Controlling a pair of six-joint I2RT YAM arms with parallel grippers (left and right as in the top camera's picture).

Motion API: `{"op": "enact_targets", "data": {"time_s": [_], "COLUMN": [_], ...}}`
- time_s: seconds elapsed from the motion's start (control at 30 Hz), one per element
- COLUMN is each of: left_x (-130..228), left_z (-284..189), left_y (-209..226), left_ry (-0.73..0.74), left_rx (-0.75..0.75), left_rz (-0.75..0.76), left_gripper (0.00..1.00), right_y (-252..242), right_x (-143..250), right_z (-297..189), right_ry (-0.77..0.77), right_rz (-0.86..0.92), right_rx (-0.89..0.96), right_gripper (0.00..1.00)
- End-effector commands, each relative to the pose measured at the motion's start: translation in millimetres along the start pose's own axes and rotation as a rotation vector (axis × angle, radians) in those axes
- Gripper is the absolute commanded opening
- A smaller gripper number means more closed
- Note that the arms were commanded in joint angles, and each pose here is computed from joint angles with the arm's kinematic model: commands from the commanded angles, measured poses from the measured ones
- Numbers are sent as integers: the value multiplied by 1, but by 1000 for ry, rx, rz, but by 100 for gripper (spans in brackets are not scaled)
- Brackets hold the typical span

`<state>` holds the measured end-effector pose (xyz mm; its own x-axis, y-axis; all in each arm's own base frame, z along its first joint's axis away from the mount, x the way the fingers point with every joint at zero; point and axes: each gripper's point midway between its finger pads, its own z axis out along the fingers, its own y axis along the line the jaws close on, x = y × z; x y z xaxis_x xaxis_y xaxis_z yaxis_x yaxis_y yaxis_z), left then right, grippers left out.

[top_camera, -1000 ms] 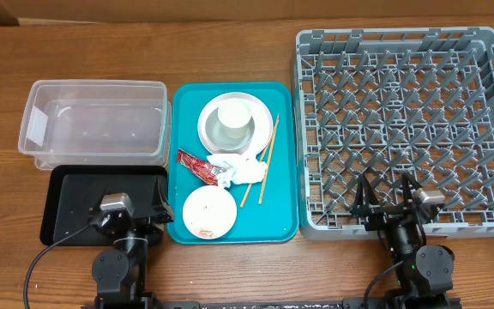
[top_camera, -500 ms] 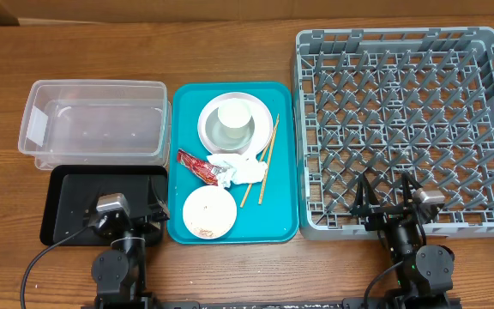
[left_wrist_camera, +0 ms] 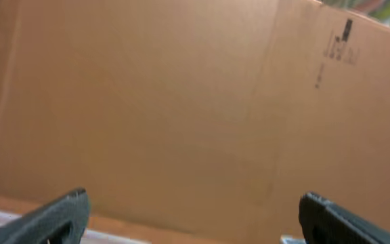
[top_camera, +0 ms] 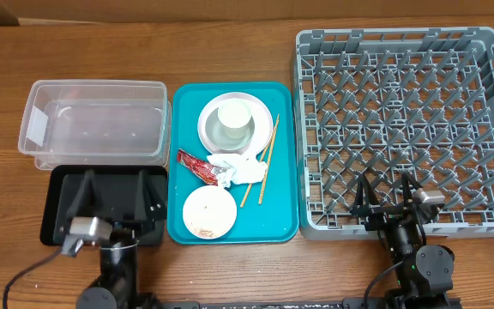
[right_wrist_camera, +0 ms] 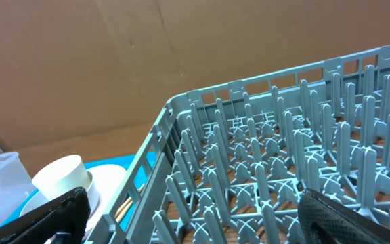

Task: Sort waste into correct bins and load items into the dishwasher
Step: 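Reach the left gripper to the teal tray and grasp the crumpled tissue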

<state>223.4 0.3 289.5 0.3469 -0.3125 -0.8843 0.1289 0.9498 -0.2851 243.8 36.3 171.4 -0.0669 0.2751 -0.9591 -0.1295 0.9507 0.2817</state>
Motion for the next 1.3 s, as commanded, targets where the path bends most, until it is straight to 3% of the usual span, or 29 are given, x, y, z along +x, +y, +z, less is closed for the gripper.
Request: {"op": "enact_targets", "data": {"time_s": [0.0, 0.17, 0.27, 0.43, 0.53, 0.67, 0.83, 0.97, 1.1, 1.13, 1.17, 1.23, 1.27], "left_x": [-45, -93, -121, -129, -132, -112, -54, -10, 17, 27, 36, 57, 66], "left_z": [1, 14, 38, 78, 108, 152, 180, 176, 160, 152, 144, 125, 115], "left_y": [-32, -56, -94, -137, -148, -138, -116, -117, -120, -120, -120, -115, -113], "left_ry": [25, 186, 307, 623, 694, 743, 889, 1075, 1204, 1253, 1296, 1393, 1440], "left_rx": [89, 72, 214, 379, 437, 412, 331, 335, 369, 342, 315, 214, 157], "left_rz": [-55, -63, -35, -148, -190, -231, -327, -509, -538, -534, -517, -451, -410], "left_gripper": [100, 100, 100, 100, 100, 100, 100, 100, 100, 97, 83, 23, 11], "right_y": [-3, -3, -3, -3, -3, -3, -3, -3, -3, -3, -3, -3, -3], "right_x": [1, 1, 1, 1, 1, 1, 1, 1, 1, 1, 1, 1, 1], "right_z": [0, 0, 0, 0, 0, 0, 0, 0, 0, 0, 0, 0, 0], "right_ry": [-8, -8, -8, -8, -8, -8, -8, -8, -8, -8, -8, -8, -8], "right_rz": [-6, -6, -6, -6, -6, -6, -6, -6, -6, -6, -6, -6, -6], "right_rx": [10, 10, 10, 10, 10, 10, 10, 10, 10, 10, 10, 10, 10], "right_gripper": [100, 100, 100, 100, 100, 100, 100, 100, 100, 100, 100, 100, 100]}}
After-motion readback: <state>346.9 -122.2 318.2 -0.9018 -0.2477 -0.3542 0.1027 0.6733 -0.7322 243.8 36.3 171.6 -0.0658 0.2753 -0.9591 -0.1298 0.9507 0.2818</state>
